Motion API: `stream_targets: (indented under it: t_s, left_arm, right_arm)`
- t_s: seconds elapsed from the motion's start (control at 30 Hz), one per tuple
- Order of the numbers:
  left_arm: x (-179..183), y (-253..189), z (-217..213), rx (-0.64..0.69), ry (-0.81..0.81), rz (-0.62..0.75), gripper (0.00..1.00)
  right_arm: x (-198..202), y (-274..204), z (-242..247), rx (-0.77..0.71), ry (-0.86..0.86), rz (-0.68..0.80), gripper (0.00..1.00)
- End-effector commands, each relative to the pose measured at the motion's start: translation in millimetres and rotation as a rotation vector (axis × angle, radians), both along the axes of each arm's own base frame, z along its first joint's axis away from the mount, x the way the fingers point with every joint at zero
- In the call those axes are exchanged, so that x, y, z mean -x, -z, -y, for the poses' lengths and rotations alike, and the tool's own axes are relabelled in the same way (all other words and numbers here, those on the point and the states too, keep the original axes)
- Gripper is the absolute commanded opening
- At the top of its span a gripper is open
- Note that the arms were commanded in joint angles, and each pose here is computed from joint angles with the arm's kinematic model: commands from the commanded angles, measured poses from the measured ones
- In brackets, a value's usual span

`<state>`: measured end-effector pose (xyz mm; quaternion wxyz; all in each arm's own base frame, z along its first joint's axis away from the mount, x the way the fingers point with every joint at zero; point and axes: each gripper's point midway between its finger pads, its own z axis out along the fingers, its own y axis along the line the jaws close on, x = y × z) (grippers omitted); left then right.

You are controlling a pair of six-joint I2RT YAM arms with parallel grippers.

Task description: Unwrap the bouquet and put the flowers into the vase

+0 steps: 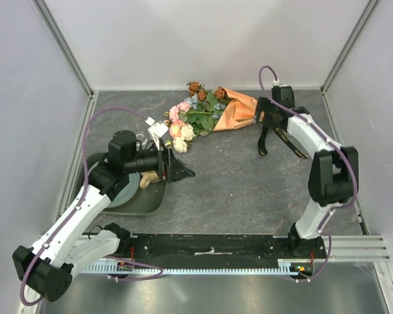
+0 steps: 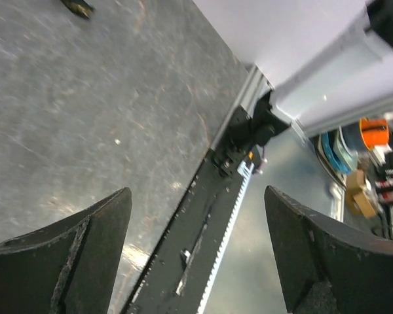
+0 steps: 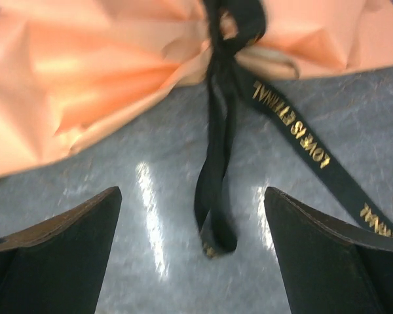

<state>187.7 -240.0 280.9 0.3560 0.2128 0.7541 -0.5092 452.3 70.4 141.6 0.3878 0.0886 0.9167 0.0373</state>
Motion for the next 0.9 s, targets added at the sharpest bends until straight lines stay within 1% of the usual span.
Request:
stream_targets:
  t_s: [0.0, 0.03, 0.1, 0.13, 0.23, 0.3, 0.37, 0.43, 0.57, 0.67, 0.7, 0.87]
  left_arm:
    - [21, 10, 20, 0.013, 0.082, -0.039, 0.89]
    - [21, 14, 23, 0.0, 0.094, -0.048, 0.89]
    - [24, 17, 26, -0.013, 0.115, -0.051, 0.87]
    - [23, 18, 27, -0.021, 0.121, -0.059, 0.87]
    - [25, 20, 28, -0.04, 0.14, -0.054, 0.86]
    - [24, 27, 28, -0.065, 0.143, -0.06, 0.86]
    - [21, 36, 29, -0.089, 0.149, -0.083, 0.86]
    - [19, 36, 31, -0.096, 0.157, -0.084, 0.86]
    - [14, 39, 36, -0.106, 0.169, -0.102, 0.85]
    - [12, 36, 37, -0.105, 0.164, -0.093, 0.85]
    - [12, 36, 36, -0.106, 0.16, -0.092, 0.85]
    - [9, 36, 38, -0.107, 0.152, -0.093, 0.84]
  right_arm:
    - [-57, 2, 34, -0.066, 0.087, 0.054, 0.95]
    - [-69, 11, 38, -0.07, 0.088, 0.043, 0.9]
    - [-75, 22, 51, -0.054, 0.111, 0.017, 0.84]
    - [-78, 30, 55, -0.038, 0.11, 0.0, 0.79]
    - [-73, 52, 65, -0.006, 0.102, -0.048, 0.71]
    - [-75, 56, 62, -0.021, 0.068, -0.037, 0.71]
    - [-79, 63, 59, -0.022, 0.022, -0.032, 0.72]
    - [-83, 68, 59, -0.017, 0.015, -0.038, 0.75]
    - [-89, 73, 59, -0.006, 0.004, -0.032, 0.73]
    - [-89, 77, 51, -0.037, -0.034, -0.04, 0.66]
    - [-88, 76, 49, -0.045, -0.039, -0.037, 0.61]
    - [-82, 82, 39, -0.093, -0.065, -0.047, 0.45]
